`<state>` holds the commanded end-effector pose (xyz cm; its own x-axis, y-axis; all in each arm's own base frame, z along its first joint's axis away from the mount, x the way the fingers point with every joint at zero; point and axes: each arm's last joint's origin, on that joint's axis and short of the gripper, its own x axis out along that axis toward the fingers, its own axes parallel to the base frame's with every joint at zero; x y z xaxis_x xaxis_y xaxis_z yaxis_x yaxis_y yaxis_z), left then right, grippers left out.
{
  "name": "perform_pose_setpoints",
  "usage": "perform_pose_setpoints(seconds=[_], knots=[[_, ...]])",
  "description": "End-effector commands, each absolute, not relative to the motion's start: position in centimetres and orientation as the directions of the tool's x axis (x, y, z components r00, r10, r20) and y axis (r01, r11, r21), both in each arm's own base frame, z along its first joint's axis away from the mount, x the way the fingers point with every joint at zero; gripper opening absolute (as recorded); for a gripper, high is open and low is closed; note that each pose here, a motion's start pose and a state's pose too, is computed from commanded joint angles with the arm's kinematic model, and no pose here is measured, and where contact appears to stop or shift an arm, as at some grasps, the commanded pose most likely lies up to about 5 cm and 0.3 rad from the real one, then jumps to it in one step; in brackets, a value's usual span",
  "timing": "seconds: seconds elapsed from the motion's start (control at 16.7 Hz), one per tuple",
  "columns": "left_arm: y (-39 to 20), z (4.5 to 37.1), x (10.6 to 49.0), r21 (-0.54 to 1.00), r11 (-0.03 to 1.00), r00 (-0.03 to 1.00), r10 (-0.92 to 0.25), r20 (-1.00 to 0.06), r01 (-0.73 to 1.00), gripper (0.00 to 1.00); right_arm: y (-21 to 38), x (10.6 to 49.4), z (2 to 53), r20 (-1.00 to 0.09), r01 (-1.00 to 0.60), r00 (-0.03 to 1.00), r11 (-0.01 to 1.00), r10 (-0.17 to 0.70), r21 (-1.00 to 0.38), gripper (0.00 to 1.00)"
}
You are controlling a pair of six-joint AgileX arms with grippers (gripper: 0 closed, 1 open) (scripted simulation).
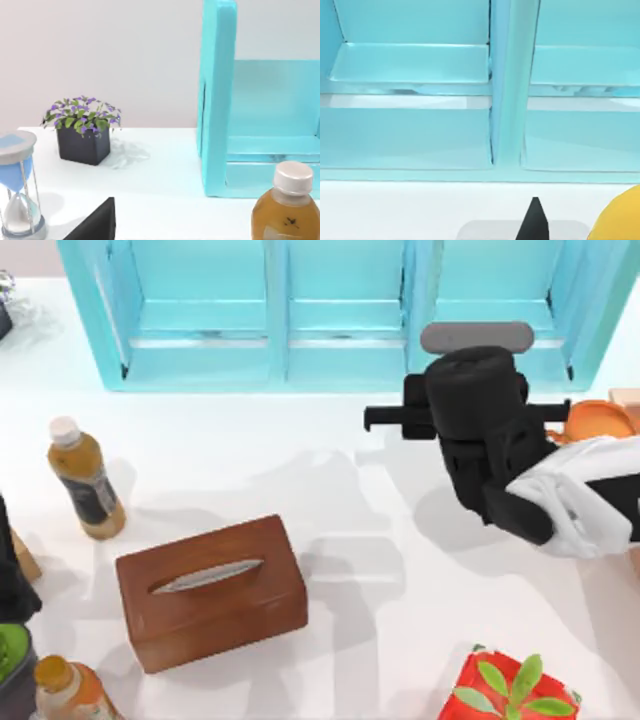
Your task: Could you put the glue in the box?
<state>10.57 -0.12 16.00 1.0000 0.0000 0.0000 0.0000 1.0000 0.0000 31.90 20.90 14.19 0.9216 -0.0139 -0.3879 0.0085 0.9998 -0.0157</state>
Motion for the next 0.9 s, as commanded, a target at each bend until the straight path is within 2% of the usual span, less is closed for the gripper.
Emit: perform_pose_setpoints(seconds=[0.3, 0.48, 0.72, 0.9], knots=[[-0.1, 16.0, 10.6, 0.0, 1.0, 1.0, 0.0, 0.0, 0.0, 1.0, 20.4, 32.6, 15.3, -0.371, 0.005, 0.929, 1.0, -0.012, -0.019, 0.0], [-0.1, 16.0, 10.6, 0.0, 1.0, 1.0, 0.0, 0.0, 0.0, 1.0, 16.7, 34.8, 17.9, -0.371, 0.009, 0.928, 0.995, -0.043, -0.095, 0.0], [-0.1, 16.0, 10.6, 0.0, 1.0, 1.0, 0.0, 0.0, 0.0, 1.0, 6.3, 37.0, 20.4, -0.469, -0.009, 0.872, 0.955, -0.138, -0.298, 0.0], [-0.1, 16.0, 10.6, 0.0, 1.0, 1.0, 0.0, 0.0, 0.0, 1.0, -3.6, 35.9, 20.4, -0.618, -0.121, 0.765, 0.901, -0.183, -0.416, 0.0]])
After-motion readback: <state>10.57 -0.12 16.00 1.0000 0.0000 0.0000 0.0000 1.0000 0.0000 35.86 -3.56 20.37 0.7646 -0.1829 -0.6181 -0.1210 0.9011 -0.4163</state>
